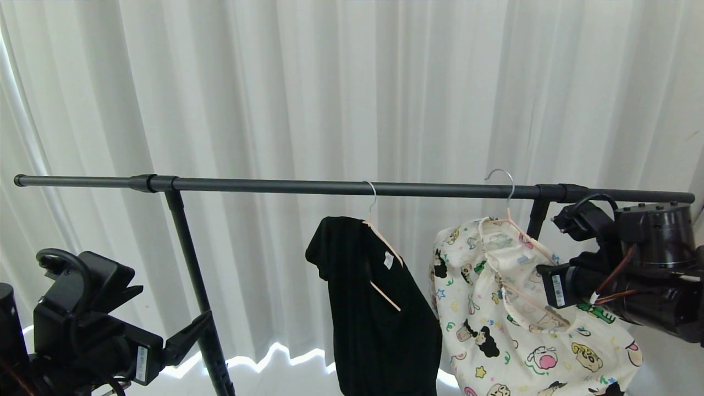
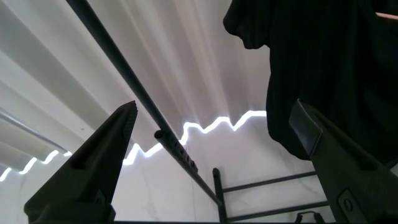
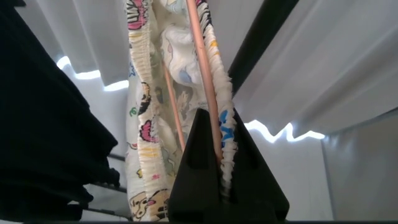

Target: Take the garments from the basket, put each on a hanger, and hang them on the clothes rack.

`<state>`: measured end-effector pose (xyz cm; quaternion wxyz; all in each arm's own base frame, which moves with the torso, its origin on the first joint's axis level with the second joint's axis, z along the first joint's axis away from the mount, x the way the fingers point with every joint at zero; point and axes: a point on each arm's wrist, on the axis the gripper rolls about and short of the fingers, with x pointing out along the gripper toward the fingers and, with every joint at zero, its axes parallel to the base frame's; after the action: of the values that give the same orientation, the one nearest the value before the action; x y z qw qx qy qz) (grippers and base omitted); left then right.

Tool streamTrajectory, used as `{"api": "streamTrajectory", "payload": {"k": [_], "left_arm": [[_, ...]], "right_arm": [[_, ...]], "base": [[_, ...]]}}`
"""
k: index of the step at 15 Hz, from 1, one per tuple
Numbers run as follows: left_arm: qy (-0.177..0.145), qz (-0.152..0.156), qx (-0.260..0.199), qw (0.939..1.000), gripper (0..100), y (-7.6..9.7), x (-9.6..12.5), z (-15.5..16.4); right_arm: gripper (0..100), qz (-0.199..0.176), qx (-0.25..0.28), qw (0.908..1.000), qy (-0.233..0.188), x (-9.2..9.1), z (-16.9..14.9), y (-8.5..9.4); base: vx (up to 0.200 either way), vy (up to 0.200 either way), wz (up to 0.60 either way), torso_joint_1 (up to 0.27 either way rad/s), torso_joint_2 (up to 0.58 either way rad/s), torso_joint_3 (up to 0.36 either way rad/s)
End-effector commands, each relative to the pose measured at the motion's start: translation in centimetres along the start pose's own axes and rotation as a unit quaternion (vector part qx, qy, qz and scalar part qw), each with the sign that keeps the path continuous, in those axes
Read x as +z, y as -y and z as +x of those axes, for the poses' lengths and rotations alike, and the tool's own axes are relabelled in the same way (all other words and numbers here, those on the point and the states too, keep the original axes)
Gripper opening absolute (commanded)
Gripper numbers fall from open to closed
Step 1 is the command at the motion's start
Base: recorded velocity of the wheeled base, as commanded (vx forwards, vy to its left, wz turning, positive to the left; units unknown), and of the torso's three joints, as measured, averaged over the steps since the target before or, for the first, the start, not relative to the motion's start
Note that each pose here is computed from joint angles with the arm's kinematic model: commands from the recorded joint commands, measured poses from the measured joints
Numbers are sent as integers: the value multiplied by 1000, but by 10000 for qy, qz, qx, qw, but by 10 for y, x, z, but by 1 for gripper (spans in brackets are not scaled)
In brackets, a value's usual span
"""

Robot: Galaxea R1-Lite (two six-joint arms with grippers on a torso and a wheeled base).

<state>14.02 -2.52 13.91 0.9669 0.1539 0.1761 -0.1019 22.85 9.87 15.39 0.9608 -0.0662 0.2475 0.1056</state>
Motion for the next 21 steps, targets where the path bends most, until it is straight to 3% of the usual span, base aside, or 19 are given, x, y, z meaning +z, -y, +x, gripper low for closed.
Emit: {"api": "streamTrajectory", "payload": {"k": [1,12,13,17,21], "left_arm": [[41,18,11,10000,100,0,1,-1],[45,71,-84,9999,100,3,0,-1],[45,71,-84,9999,100,3,0,-1],[53,63,-82,9999,100,3,1,-1],[50,62,-44,10000,100,2,0,-2]], "right_arm": [[0,-37,-2,9998,-211,-7,13,-3],[0,-28,6,9999,-127,-5,19,-5],[100,-25,6,9999,-112,-5,18,-4],[100,-5,18,9999,100,1,7,-3],[100,117,87,9965,823,15,-40,4]], "base": [[0,0,0,0,0,0],[0,0,0,0,0,0],[0,0,0,0,0,0],[0,0,0,0,0,0],[0,0,0,0,0,0]]}}
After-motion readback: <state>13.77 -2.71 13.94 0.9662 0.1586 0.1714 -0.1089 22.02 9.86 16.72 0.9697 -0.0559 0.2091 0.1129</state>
